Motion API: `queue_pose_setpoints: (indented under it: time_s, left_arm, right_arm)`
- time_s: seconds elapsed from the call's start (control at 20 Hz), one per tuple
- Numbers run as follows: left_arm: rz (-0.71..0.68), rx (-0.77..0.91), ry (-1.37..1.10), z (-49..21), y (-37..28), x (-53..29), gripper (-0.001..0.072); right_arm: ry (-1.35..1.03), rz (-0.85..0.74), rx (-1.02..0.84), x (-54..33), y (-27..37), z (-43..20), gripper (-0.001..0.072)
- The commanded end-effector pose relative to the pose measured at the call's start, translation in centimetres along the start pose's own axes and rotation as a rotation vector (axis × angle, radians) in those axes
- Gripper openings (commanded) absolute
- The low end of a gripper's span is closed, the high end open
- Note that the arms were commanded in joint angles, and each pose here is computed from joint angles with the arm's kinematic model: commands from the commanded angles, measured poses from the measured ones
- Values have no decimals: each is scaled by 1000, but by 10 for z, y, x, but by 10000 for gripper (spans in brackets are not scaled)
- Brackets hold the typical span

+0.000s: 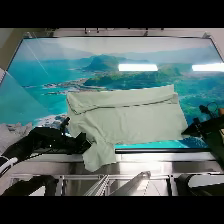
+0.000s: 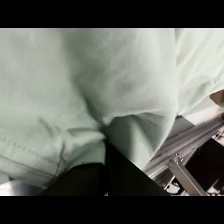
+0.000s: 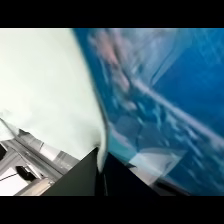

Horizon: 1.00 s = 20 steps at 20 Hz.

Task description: Fold the shirts.

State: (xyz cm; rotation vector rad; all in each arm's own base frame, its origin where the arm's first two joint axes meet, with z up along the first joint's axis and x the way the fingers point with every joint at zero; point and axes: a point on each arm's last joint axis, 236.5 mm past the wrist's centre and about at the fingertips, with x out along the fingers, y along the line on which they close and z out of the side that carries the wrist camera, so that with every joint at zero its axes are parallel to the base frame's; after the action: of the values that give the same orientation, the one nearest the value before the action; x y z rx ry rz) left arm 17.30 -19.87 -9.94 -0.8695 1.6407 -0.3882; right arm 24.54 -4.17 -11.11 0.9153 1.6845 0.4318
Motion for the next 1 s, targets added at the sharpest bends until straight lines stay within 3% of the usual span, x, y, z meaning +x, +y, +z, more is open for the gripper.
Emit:
queue_pose_setpoints:
  time_s: [0.0,0.1,0.35,0.7,0.95]
  left_arm:
    - [-83,55,76,-6,-25,-21,25]
    - [-153,79,27,17,-44,-63,24]
    - [-135,29,-50,32,-20,-142,22]
    - [-71,19,-97,35,0,-151,18]
    - [-62,46,-135,69,-9,-173,18]
  right_arm:
    - [43,117,-20,-14,33,-9,20]
    - [-26,155,-60,-37,51,4,20]
    - [-155,147,-121,-69,68,22,19]
    - [-147,158,-138,-71,74,18,20]
    - [-302,313,-238,-84,118,49,20]
